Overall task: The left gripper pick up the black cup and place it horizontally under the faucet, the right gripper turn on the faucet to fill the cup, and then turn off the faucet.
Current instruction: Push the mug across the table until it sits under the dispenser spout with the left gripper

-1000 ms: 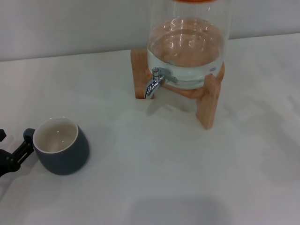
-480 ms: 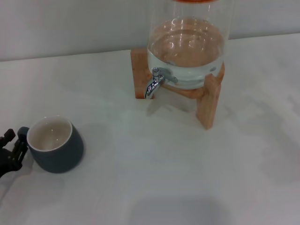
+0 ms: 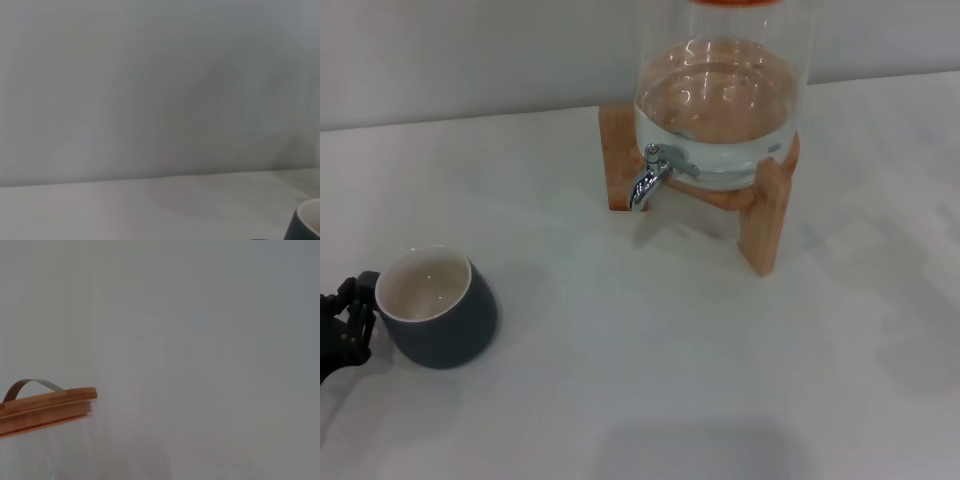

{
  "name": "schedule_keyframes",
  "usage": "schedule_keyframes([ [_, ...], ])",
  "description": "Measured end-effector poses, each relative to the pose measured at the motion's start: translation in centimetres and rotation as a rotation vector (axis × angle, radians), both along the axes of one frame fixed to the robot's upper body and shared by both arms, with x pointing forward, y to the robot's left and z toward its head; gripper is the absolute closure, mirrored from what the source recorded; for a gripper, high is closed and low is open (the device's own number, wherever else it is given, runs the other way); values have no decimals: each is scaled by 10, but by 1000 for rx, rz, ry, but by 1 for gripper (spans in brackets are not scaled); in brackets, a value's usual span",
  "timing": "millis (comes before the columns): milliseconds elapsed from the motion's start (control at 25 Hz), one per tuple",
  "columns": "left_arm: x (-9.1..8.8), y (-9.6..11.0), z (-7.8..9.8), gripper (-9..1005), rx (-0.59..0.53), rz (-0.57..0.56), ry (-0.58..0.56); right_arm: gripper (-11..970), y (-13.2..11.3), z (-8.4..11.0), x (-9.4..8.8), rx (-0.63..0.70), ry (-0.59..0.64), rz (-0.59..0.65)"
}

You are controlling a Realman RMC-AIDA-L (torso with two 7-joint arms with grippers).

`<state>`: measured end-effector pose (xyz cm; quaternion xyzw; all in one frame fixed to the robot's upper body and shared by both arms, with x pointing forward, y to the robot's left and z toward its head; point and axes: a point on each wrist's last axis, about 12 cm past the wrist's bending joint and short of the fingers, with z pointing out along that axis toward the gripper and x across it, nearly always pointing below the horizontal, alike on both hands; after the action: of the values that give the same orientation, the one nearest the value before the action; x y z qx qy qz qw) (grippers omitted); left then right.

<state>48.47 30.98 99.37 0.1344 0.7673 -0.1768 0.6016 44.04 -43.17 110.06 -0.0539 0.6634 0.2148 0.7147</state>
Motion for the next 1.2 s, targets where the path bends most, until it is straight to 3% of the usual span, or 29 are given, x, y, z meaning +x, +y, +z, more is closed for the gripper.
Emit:
schedule_keyframes([
  [600, 0, -2, 0, 855, 1, -17, -1, 268, 0, 0, 0, 0, 0, 0],
  [1200, 5, -9, 12, 855, -55, -62, -64, 268, 0, 0, 0, 0, -1, -2],
])
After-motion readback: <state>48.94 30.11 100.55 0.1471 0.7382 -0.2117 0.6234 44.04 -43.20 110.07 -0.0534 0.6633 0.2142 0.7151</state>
